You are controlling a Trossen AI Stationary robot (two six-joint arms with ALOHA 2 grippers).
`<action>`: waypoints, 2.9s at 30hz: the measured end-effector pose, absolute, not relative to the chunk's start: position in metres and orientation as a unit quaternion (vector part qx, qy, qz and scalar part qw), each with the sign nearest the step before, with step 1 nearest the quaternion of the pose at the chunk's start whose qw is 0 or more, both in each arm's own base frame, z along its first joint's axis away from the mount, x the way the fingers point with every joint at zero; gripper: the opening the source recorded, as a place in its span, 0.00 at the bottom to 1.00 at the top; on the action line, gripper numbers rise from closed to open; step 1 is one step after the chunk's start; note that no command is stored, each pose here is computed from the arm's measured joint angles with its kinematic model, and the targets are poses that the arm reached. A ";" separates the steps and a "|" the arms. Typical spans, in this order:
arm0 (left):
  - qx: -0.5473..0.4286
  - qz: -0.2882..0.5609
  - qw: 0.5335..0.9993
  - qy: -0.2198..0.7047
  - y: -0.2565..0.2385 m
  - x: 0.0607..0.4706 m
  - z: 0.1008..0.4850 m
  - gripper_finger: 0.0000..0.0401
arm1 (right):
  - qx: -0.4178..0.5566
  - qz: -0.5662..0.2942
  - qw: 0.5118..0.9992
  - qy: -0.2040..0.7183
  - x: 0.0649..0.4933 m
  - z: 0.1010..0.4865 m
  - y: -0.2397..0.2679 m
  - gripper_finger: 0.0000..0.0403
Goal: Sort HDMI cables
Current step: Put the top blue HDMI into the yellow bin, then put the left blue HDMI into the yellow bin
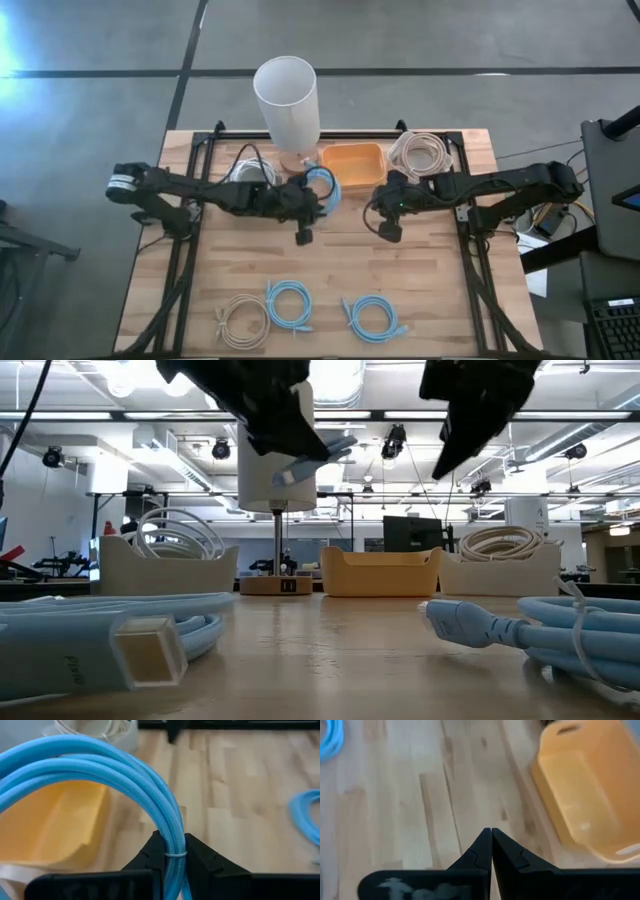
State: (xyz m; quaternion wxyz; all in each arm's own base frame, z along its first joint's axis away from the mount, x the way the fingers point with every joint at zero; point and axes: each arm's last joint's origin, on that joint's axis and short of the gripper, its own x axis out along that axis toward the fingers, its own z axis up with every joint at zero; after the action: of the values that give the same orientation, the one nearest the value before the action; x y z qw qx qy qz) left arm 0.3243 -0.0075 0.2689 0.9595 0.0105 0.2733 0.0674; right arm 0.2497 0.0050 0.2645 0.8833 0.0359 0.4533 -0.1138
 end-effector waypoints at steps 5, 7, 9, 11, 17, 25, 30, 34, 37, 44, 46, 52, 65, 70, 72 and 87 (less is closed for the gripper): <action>0.046 0.084 0.963 0.253 0.013 0.346 0.259 0.11 | 0.013 -0.093 0.875 0.476 0.255 0.257 0.006 0.05; 0.059 0.089 0.967 0.233 0.019 0.358 0.252 0.11 | 0.001 -0.090 0.874 0.477 0.255 0.257 0.005 0.07; 0.067 0.094 0.969 0.219 0.024 0.370 0.245 0.11 | 0.002 -0.092 0.874 0.477 0.255 0.257 0.005 0.08; 0.075 0.096 0.970 0.208 0.028 0.383 0.238 0.11 | 0.013 -0.098 0.873 0.478 0.253 0.258 0.005 0.10; 0.111 0.127 0.965 0.200 0.046 0.418 0.220 0.11 | 0.078 -0.128 0.859 0.490 0.242 0.260 0.011 0.12; 0.106 0.190 0.954 0.208 0.084 0.463 0.195 0.11 | 0.080 -0.116 0.849 0.509 0.235 0.254 0.025 0.12; 0.102 0.229 0.945 0.212 0.098 0.477 0.183 0.11 | 0.080 -0.114 0.846 0.515 0.233 0.249 0.030 0.12; 0.084 0.253 0.939 0.216 0.106 0.479 0.176 0.11 | 0.076 -0.113 0.842 0.523 0.230 0.243 0.031 0.12; 0.070 0.259 0.936 0.230 0.109 0.477 0.172 0.14 | 0.074 -0.113 0.839 0.527 0.229 0.239 0.032 0.12; 0.068 0.265 0.932 0.237 0.110 0.476 0.169 0.24 | 0.101 -0.131 0.834 0.526 0.228 0.237 0.032 0.12; 0.068 0.265 0.933 0.235 0.110 0.476 0.170 0.27 | 0.101 -0.132 0.834 0.526 0.228 0.237 0.032 0.12; 0.073 0.275 0.930 0.233 0.110 0.476 0.173 0.34 | 0.100 -0.132 0.835 0.525 0.228 0.237 0.032 0.12; 0.067 0.209 0.921 0.322 0.064 0.455 0.243 0.40 | 0.101 -0.131 0.838 0.519 0.230 0.237 0.032 0.12; 0.041 0.121 0.924 0.361 0.027 0.421 0.285 0.38 | 0.104 -0.129 0.845 0.508 0.232 0.238 0.032 0.12; 0.026 0.094 0.924 0.370 0.012 0.405 0.299 0.37 | 0.102 -0.126 0.848 0.504 0.233 0.238 0.033 0.12; -0.056 -0.016 0.926 0.374 -0.086 0.284 0.257 0.34 | 0.048 0.024 0.911 0.410 0.249 0.242 0.054 0.12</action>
State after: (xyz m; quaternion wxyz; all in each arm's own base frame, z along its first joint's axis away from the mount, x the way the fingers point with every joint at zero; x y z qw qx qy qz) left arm 0.2845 -0.0857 0.2568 0.9257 -0.0561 0.3737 -0.0164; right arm 0.2494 0.0543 0.2419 0.9107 0.0481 0.4096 0.0238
